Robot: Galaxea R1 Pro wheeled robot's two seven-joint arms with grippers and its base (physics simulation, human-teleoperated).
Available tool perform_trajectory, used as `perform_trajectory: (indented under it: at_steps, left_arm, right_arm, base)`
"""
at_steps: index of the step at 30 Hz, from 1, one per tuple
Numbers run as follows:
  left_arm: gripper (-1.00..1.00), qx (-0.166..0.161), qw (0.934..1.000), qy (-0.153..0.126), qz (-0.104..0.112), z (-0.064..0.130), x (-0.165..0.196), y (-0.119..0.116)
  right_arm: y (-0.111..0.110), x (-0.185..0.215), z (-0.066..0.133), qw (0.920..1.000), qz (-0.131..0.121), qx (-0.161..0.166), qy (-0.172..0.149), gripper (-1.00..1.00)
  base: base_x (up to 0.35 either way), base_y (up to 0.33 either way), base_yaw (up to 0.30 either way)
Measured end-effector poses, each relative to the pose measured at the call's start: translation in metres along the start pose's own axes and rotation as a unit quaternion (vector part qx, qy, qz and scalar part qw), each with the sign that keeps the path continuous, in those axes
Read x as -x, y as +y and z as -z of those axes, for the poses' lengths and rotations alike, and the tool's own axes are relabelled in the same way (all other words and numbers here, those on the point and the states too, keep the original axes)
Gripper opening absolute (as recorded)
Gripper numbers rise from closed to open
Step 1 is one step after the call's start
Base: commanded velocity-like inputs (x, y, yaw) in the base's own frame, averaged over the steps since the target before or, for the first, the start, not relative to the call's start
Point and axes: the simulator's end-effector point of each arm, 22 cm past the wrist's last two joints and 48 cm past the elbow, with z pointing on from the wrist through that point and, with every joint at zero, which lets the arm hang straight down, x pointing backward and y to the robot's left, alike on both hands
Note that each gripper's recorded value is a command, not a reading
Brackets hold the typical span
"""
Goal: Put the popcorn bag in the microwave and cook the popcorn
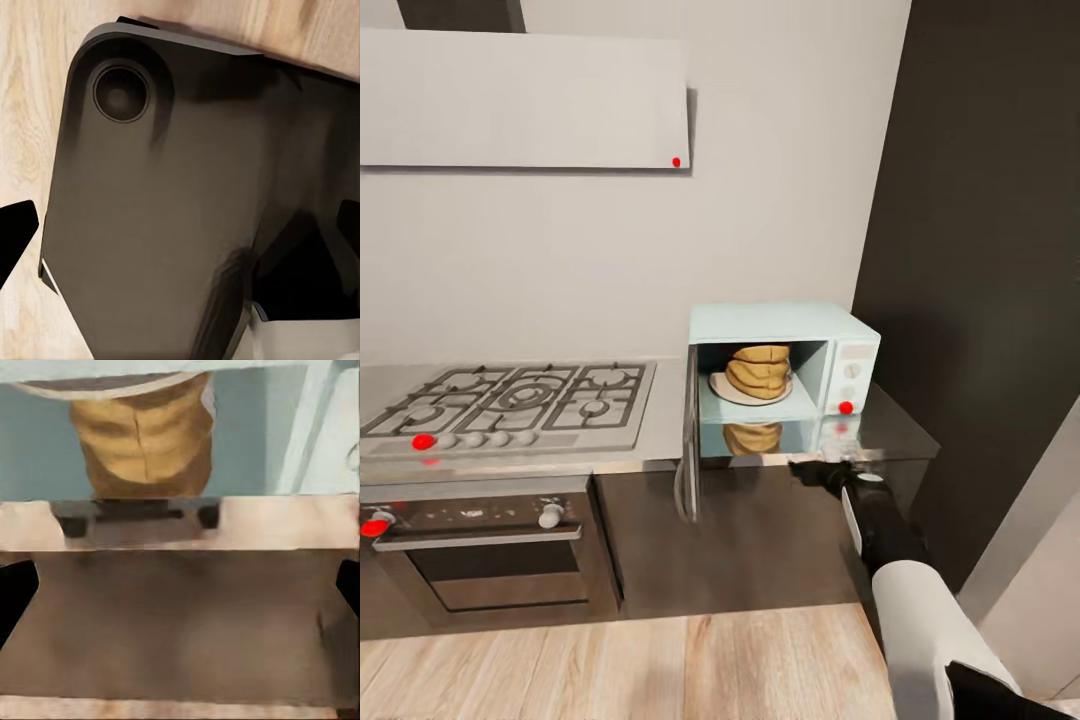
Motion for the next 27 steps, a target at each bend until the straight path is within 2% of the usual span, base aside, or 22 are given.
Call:
perform_trajectory:
  at_steps: [2,7,10,14,17,20,23,25,27]
  left_arm:
    - [1.00,0.000,1.0000,0.000,0.000,0.000,0.000,0.000]
    - [1.00,0.000,1.0000,0.000,0.001,0.000,0.000,0.000]
    - [1.00,0.000,1.0000,0.000,0.001,0.000,0.000,0.000]
    - [1.00,0.000,1.0000,0.000,0.001,0.000,0.000,0.000]
    - [1.00,0.000,1.0000,0.000,0.001,0.000,0.000,0.000]
    - [1.00,0.000,1.0000,0.000,0.001,0.000,0.000,0.000]
    - [1.00,0.000,1.0000,0.000,0.001,0.000,0.000,0.001]
    - [1.00,0.000,1.0000,0.000,0.001,0.000,0.000,0.001]
    - [1.00,0.000,1.0000,0.000,0.002,0.000,0.000,0.000]
  right_arm:
    - [-0.016,-0.045,0.004,0.9993,0.010,-0.013,0.033,1.00]
    - [-0.041,-0.115,0.017,0.9960,0.013,-0.030,0.083,1.00]
    - [-0.043,-0.159,0.024,0.9928,0.011,-0.031,0.115,1.00]
    - [-0.042,-0.236,0.034,0.9816,0.003,-0.022,0.190,1.00]
    - [-0.032,-0.289,0.045,0.9696,-0.006,-0.007,0.245,1.00]
    - [-0.023,-0.350,0.068,0.9509,-0.013,0.007,0.309,1.00]
    - [-0.010,-0.400,0.091,0.9368,-0.018,0.026,0.348,1.00]
    - [-0.019,-0.434,0.115,0.9240,-0.020,0.020,0.381,1.00]
    - [-0.036,-0.476,0.150,0.9085,-0.015,-0.011,0.418,1.00]
  base:
    - [-0.001,0.000,0.000]
    - [0.000,0.000,0.000]
    - [0.000,0.000,0.000]
    - [0.000,0.000,0.000]
    - [0.000,0.000,0.000]
    - [0.000,0.000,0.000]
    - [0.000,0.000,0.000]
    - [0.000,0.000,0.000]
    - [0.000,0.000,0.000]
